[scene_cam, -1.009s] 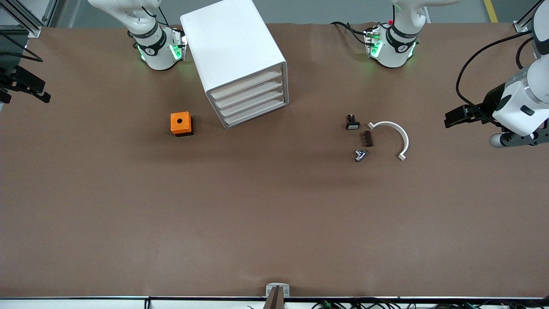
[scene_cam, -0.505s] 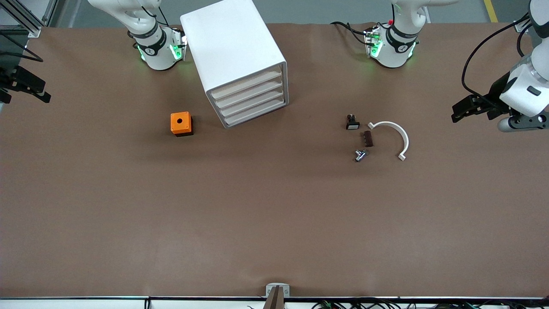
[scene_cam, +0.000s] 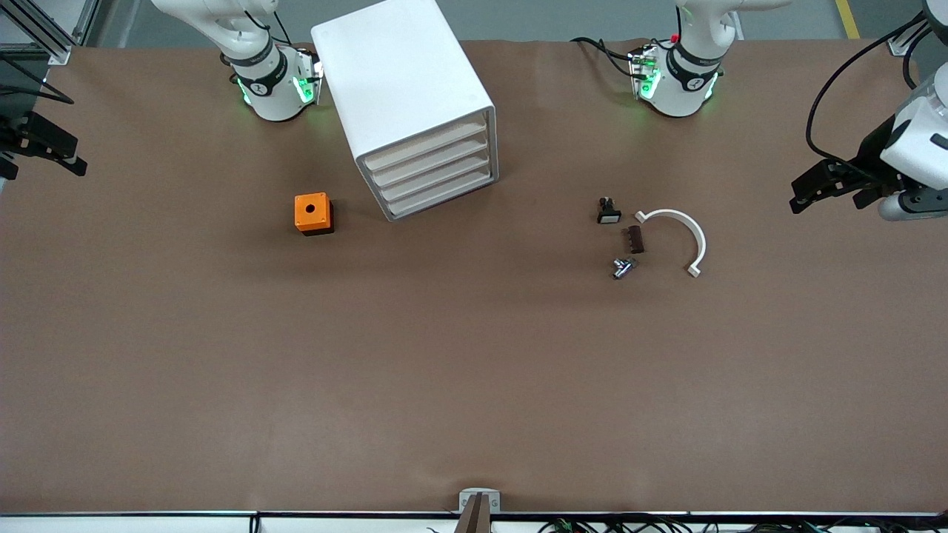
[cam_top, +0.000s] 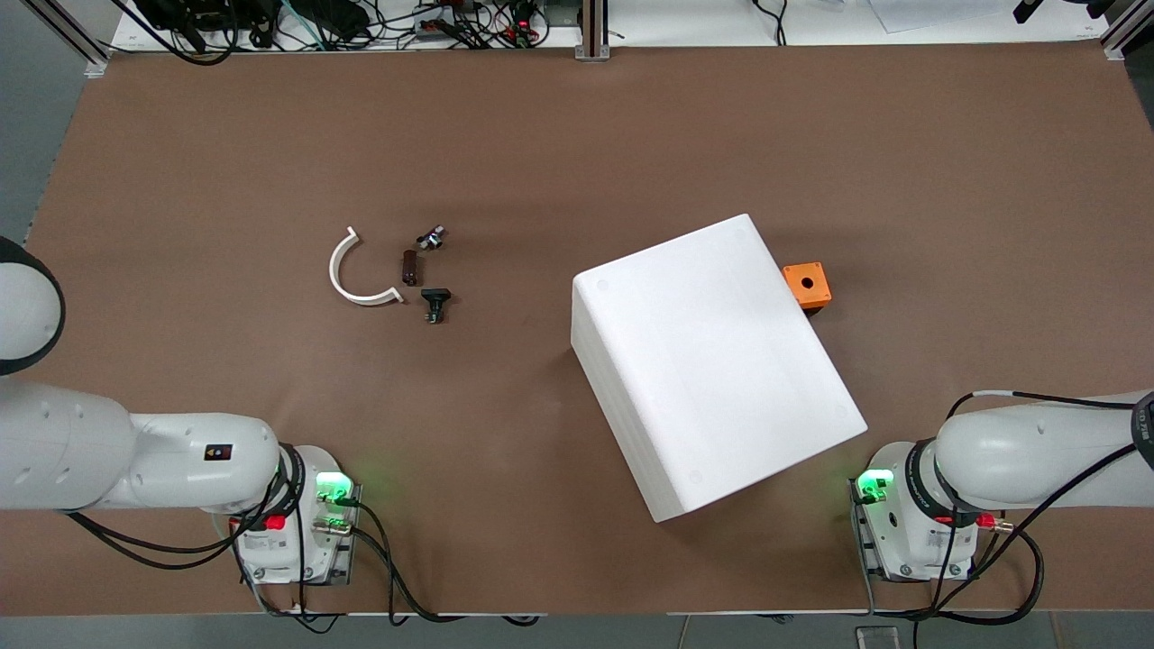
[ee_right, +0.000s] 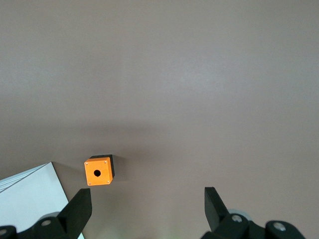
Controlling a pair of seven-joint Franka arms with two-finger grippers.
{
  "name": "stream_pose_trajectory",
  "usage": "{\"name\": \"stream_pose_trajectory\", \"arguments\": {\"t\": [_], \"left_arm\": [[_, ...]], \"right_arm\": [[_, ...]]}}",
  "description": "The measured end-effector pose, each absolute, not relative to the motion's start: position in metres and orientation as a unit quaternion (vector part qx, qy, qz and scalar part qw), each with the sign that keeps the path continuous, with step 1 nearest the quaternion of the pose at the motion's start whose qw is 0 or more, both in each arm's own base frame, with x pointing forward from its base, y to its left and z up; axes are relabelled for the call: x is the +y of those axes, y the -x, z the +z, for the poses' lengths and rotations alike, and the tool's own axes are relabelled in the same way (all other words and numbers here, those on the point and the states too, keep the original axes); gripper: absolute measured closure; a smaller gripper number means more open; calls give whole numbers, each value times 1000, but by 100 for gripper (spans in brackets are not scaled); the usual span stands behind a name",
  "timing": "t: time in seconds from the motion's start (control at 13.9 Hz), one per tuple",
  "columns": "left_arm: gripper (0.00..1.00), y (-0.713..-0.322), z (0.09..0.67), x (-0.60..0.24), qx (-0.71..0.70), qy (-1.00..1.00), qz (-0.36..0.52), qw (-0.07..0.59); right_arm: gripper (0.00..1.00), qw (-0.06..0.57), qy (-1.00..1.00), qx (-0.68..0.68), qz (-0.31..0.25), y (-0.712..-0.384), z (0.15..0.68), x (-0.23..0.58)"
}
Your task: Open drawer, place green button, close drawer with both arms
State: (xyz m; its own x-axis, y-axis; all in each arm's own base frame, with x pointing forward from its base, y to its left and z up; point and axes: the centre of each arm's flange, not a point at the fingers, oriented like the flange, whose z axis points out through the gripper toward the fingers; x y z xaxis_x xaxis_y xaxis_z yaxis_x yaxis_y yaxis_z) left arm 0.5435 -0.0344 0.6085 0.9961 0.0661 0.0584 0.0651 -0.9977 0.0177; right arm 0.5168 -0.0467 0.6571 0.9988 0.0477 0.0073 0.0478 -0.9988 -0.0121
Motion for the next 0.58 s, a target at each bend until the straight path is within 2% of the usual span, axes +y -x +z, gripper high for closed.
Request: {"name": "stream_pose_trajectory", "arguments": {"t": [0.58], "left_arm": [[0,-550,646,-29,38,-997,70,12]], "right_arm": [[0,6,1000,-25,-4,-517,657,-46]]}}
